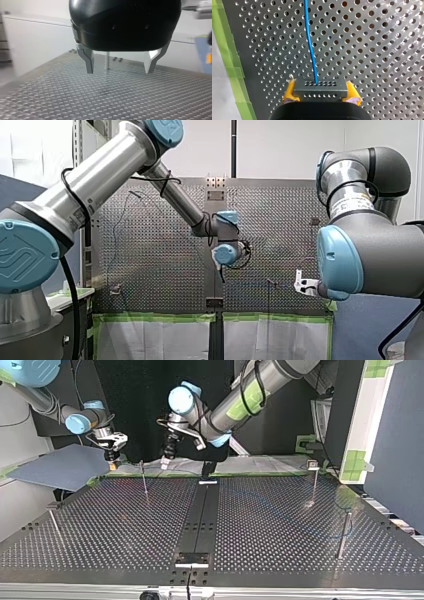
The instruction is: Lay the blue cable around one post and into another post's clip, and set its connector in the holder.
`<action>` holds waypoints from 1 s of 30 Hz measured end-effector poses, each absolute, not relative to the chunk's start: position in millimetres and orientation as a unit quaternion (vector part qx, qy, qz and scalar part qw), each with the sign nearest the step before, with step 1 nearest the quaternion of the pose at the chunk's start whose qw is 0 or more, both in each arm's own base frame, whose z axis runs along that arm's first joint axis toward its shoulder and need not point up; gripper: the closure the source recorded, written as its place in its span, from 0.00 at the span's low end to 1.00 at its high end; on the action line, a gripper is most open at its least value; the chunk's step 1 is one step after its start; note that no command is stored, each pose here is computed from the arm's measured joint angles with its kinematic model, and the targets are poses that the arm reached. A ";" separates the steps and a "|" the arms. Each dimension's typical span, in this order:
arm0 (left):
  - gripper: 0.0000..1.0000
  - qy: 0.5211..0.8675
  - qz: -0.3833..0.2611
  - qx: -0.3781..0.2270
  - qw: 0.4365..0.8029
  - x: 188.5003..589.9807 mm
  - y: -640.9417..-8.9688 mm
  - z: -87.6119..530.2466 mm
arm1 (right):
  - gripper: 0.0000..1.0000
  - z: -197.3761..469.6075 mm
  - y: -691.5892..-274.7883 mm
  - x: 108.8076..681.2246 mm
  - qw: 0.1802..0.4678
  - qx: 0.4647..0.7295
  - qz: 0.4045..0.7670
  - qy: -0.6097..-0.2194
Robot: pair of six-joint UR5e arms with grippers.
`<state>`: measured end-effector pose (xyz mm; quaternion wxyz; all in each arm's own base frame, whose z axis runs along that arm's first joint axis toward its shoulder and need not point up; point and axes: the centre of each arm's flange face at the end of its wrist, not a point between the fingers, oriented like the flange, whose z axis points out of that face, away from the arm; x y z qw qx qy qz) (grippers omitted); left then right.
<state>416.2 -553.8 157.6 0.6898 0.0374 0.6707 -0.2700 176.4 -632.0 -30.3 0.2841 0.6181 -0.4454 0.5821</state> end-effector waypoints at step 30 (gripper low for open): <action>0.02 0.574 -0.315 -0.006 0.756 368.5 -482.5 253.5 | 1.00 -31.0 -627.2 188.5 0.274 0.624 0.583 -0.442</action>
